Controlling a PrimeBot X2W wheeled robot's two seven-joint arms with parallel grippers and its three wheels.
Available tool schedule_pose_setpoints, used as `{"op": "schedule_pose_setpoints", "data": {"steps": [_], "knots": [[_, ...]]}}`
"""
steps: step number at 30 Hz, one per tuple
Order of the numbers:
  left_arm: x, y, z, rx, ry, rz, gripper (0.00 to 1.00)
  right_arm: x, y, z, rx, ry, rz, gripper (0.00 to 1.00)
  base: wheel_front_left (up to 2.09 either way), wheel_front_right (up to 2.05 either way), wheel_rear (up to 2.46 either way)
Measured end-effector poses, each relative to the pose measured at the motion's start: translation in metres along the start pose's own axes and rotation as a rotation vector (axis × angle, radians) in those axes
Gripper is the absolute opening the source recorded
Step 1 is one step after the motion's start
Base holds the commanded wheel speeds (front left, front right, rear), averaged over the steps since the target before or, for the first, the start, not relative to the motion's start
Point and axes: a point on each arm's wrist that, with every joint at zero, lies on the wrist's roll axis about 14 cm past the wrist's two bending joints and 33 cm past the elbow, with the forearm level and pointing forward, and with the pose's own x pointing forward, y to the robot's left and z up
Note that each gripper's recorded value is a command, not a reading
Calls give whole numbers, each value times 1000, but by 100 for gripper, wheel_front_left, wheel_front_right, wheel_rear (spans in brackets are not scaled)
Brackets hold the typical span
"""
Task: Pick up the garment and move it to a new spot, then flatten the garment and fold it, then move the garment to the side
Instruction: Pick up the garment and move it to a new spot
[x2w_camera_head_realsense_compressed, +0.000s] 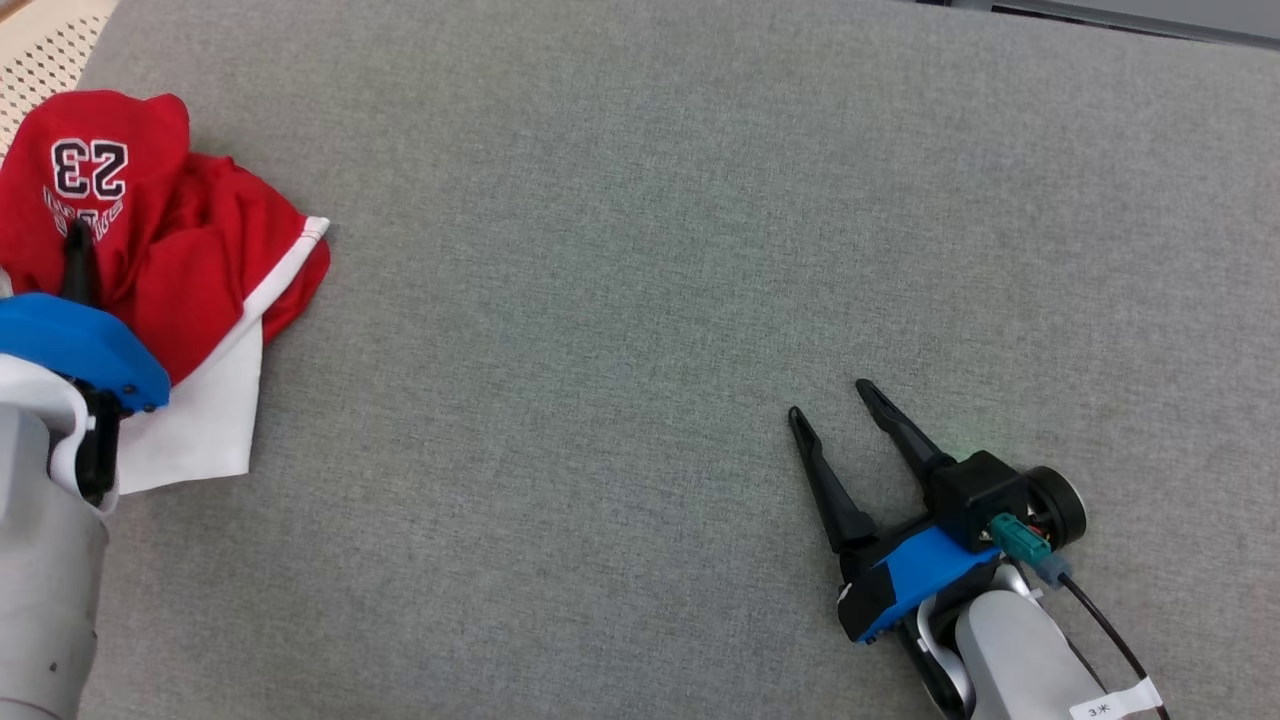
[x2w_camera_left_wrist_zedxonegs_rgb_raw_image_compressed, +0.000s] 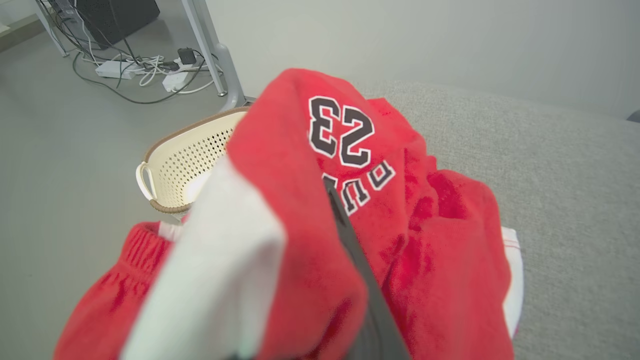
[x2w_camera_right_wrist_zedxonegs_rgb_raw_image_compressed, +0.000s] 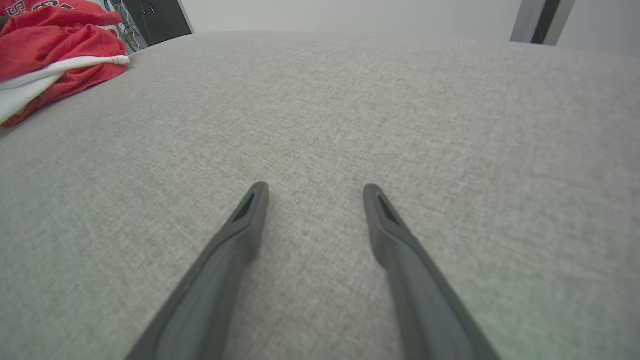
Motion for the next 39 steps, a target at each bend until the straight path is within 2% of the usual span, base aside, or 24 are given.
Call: {"op": "schedule_pose_setpoints", "data": {"steps": [4, 8, 14, 18, 19, 20, 21, 27, 30, 32, 33, 36, 37, 38, 39], "knots": [[-1, -9, 59, 48, -184, -43, 0, -6, -2, 6, -1, -1, -14, 100, 0, 0, 0], [-10, -38, 119, 81, -351, -129, 0, -21, -12, 10, -7, 0, -50, 100, 0, 0, 0], [-40, -122, 190, 99, -572, -351, 0, -53, -25, 13, 32, -6, -125, 100, 0, 0, 0], [-70, -194, 218, 55, -680, -543, 0, -76, -39, 15, 52, -20, -192, 100, 0, 0, 0], [-70, -194, 218, 55, -680, -543, 0, -76, -39, 15, 52, -20, -192, 100, 0, 0, 0], [-85, -231, 220, 34, -701, -642, 0, -88, -48, 16, 62, -27, -232, 100, 0, 0, 0], [-92, -248, 217, 24, -700, -688, 0, -94, -51, 16, 64, -30, -249, 100, 0, 0, 0], [-130, -341, 193, -47, -659, -932, 0, -125, -72, 21, 74, -60, -346, 100, 0, 0, 0], [-152, -382, 161, -76, -580, -1044, 0, -137, -81, 25, 76, -78, -386, 100, 0, 0, 0], [-157, -392, 147, -87, -541, -1069, 0, -141, -83, 26, 77, -82, -396, 100, 0, 0, 0], [-163, -403, 119, -95, -467, -1094, 0, -145, -84, 27, 77, -87, -407, 100, 0, 0, 0], [-166, -406, 82, -86, -378, -1097, 0, -147, -85, 27, 80, -88, -412, 100, 0, 0, 0], [-167, -405, 66, -78, -339, -1098, 6, -147, -85, 26, 81, -87, -412, 100, 0, 0, 0], [-169, -403, 50, -75, -299, -1093, 41, -146, -84, 26, 81, -87, -408, 100, 0, 0, 0], [-168, -398, 35, -77, -261, -1078, 89, -145, -83, 27, 80, -88, -404, 100, 0, 0, 0]]}}
